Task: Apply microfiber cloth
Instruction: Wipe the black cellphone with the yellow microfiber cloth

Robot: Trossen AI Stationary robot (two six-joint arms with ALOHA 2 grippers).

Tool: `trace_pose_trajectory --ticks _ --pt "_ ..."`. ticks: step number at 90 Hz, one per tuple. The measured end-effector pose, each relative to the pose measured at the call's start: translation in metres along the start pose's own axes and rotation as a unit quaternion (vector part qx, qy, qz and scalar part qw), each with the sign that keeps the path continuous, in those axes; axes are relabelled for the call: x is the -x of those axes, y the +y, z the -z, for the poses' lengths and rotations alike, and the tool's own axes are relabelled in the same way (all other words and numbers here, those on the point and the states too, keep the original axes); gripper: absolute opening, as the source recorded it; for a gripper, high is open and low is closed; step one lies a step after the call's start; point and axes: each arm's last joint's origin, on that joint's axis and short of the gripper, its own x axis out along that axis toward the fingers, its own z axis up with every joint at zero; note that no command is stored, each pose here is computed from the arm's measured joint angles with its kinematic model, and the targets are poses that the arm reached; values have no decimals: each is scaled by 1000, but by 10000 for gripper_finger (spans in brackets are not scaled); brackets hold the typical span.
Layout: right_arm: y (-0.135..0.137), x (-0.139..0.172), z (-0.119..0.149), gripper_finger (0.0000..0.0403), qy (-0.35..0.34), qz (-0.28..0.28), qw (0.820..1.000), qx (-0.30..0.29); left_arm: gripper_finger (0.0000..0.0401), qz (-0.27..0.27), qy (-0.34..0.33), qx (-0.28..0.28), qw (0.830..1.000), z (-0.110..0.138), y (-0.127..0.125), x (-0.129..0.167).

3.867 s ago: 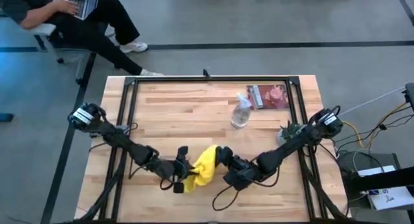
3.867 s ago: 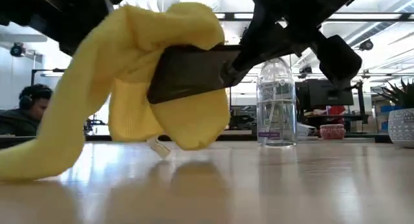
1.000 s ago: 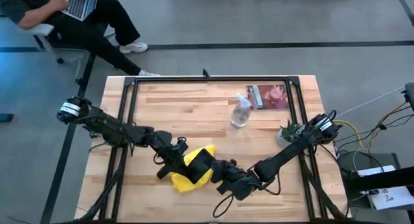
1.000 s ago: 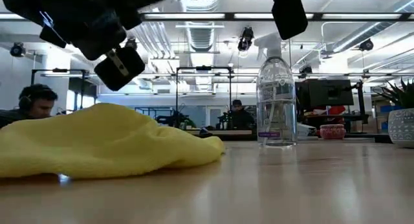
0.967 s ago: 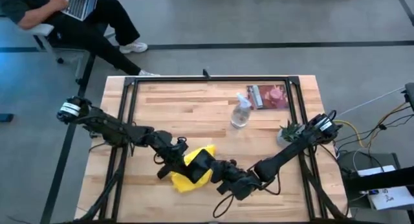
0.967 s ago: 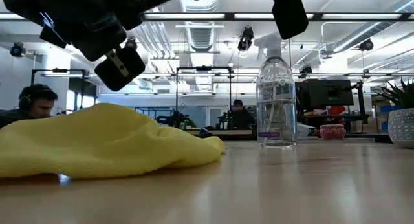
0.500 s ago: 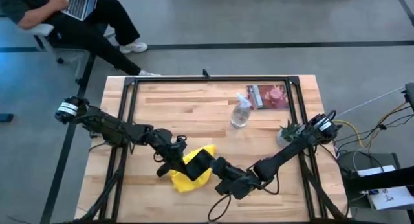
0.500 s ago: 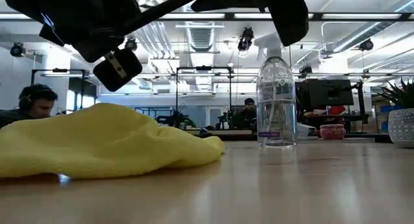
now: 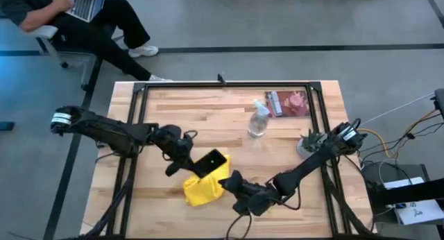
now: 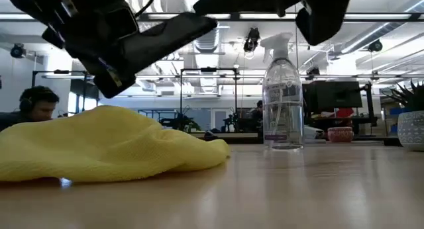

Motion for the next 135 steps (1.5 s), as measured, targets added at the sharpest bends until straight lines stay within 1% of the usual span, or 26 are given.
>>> trace_pose_trajectory --ticks 7,14,20,25,30,36,45,52,63,69,76,84,90,98,103,112,118,125,130,135 --pt "1 -4 3 156 -33 -37 996 -68 14 -16 1 23 1000 6 10 4" --pt "3 -14 7 149 -65 -82 985 -138 14 -30 5 60 998 12 19 6" --pt "11 -26 12 143 -69 -115 976 -170 14 -29 20 103 994 19 28 7" --pt "20 -40 13 137 -62 -125 974 -180 14 -28 29 138 990 25 35 7" --pt "31 -55 14 132 -53 -131 974 -176 14 -30 37 169 984 28 39 7" --pt "39 -74 13 124 -43 -134 975 -171 14 -22 43 192 980 29 42 6" --pt "45 -99 13 112 -32 -130 973 -189 15 -19 53 221 974 31 44 4" --pt "44 -115 11 99 -33 -125 968 -216 15 -19 60 228 972 33 45 3" --pt "41 -128 8 76 -39 -124 959 -250 15 -23 66 231 970 35 46 2" --pt "44 -136 12 62 -26 -131 956 -261 15 -27 69 232 970 37 47 2" --pt "52 -143 21 42 -11 -150 955 -257 15 -32 69 228 971 39 49 1" --pt "54 -143 21 11 -13 -155 955 -252 15 -40 78 240 967 42 51 0" --pt "55 -142 21 5 -1 -156 956 -247 15 -49 84 253 963 46 53 -1" --pt "53 -137 24 2 45 -145 960 -237 15 -50 93 262 959 48 56 -5" --pt "51 -130 28 1 78 -154 961 -215 15 -52 96 266 958 48 57 -6" --pt "41 -119 33 0 120 -161 959 -198 16 -47 97 266 958 49 60 -10" --pt "30 -109 35 0 149 -143 960 -187 16 -46 91 261 960 48 60 -12" --pt "17 -101 36 0 176 -106 962 -178 16 -42 81 253 963 46 61 -14" --pt "10 -98 37 0 182 -85 962 -183 16 -44 78 251 964 46 61 -14" --pt "5 -101 37 0 172 -69 961 -203 16 -45 74 248 965 46 62 -14"
